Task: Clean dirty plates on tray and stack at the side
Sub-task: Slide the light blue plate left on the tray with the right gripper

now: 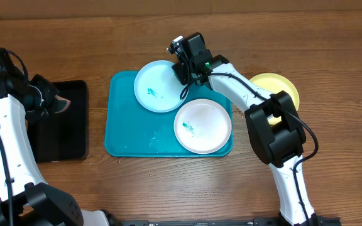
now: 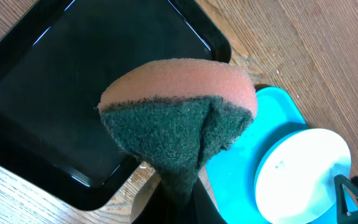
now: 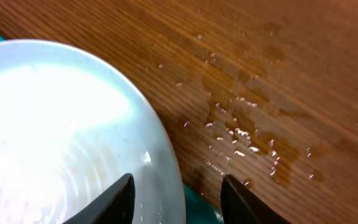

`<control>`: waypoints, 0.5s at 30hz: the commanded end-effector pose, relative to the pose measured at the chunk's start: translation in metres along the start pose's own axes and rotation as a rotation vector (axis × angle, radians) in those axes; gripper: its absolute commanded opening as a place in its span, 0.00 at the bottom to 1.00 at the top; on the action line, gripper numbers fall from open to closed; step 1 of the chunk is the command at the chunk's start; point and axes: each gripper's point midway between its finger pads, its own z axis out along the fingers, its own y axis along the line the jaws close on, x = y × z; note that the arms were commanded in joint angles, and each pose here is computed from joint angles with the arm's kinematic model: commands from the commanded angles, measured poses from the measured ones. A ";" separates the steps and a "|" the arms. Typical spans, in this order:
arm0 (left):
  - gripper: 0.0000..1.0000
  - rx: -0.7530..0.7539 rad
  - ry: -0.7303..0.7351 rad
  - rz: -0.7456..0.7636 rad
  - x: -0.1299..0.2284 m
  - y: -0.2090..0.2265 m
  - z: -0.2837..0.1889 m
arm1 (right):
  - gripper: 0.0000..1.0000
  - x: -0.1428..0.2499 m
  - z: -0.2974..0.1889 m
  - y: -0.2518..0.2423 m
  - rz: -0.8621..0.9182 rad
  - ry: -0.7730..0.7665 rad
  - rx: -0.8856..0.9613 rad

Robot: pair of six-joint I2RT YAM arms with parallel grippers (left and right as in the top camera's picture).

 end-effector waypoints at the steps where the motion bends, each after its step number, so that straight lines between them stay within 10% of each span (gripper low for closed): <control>1: 0.04 0.014 0.002 0.016 0.000 -0.001 0.000 | 0.45 -0.006 0.002 0.004 -0.001 -0.015 -0.026; 15: 0.04 0.014 0.002 0.016 0.000 -0.001 0.000 | 0.08 0.003 0.013 0.017 0.008 0.005 -0.041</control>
